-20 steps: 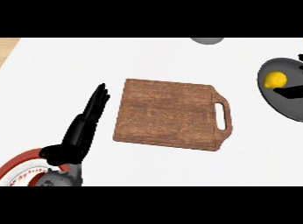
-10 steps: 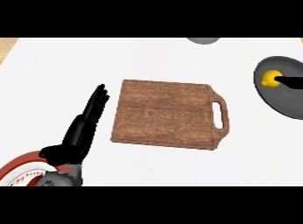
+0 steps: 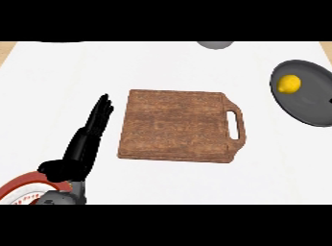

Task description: Pick the lemon from the cutting board and place it in the pan

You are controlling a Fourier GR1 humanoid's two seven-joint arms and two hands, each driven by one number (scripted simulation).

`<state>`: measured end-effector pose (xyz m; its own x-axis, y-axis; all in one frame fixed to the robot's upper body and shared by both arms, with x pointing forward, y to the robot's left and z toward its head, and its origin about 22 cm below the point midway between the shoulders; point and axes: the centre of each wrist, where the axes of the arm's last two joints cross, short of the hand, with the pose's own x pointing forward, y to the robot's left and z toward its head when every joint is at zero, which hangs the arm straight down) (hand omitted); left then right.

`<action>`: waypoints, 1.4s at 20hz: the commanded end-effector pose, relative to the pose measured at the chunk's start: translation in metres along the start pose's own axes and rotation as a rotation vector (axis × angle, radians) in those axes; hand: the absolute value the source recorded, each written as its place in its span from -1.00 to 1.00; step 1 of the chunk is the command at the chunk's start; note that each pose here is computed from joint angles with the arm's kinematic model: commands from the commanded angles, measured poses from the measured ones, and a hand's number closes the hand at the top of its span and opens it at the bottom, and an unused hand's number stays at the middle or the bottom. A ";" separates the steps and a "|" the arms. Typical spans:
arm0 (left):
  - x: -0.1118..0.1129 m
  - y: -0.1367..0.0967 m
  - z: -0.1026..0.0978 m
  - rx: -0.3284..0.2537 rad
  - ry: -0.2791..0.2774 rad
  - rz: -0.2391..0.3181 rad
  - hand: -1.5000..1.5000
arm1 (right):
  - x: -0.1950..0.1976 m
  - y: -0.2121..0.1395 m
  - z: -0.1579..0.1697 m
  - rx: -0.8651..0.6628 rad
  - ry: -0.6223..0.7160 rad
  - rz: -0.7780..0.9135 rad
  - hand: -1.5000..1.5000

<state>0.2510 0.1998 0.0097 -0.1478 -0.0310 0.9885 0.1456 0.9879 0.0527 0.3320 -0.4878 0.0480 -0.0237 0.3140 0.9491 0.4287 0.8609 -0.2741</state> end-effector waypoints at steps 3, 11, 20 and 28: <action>-0.002 -0.008 0.000 -0.005 0.005 0.008 0.00 | -0.006 -0.051 0.016 0.135 -0.047 -0.091 -1.00; 0.004 -0.005 0.017 0.025 0.015 0.010 0.00 | -0.031 -0.063 0.042 0.164 -0.071 -0.059 -1.00; 0.007 0.007 0.007 0.004 0.008 0.004 0.00 | -0.047 -0.065 0.058 0.208 -0.064 -0.007 -1.00; -0.014 0.002 0.007 0.008 0.004 0.004 0.00 | -0.050 -0.080 0.068 0.174 -0.066 0.047 -1.00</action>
<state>0.2466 0.2040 0.0037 -0.1355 -0.0306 0.9903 0.1322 0.9900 0.0487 0.2420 -0.5422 0.0122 -0.0536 0.3702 0.9274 0.2720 0.8991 -0.3431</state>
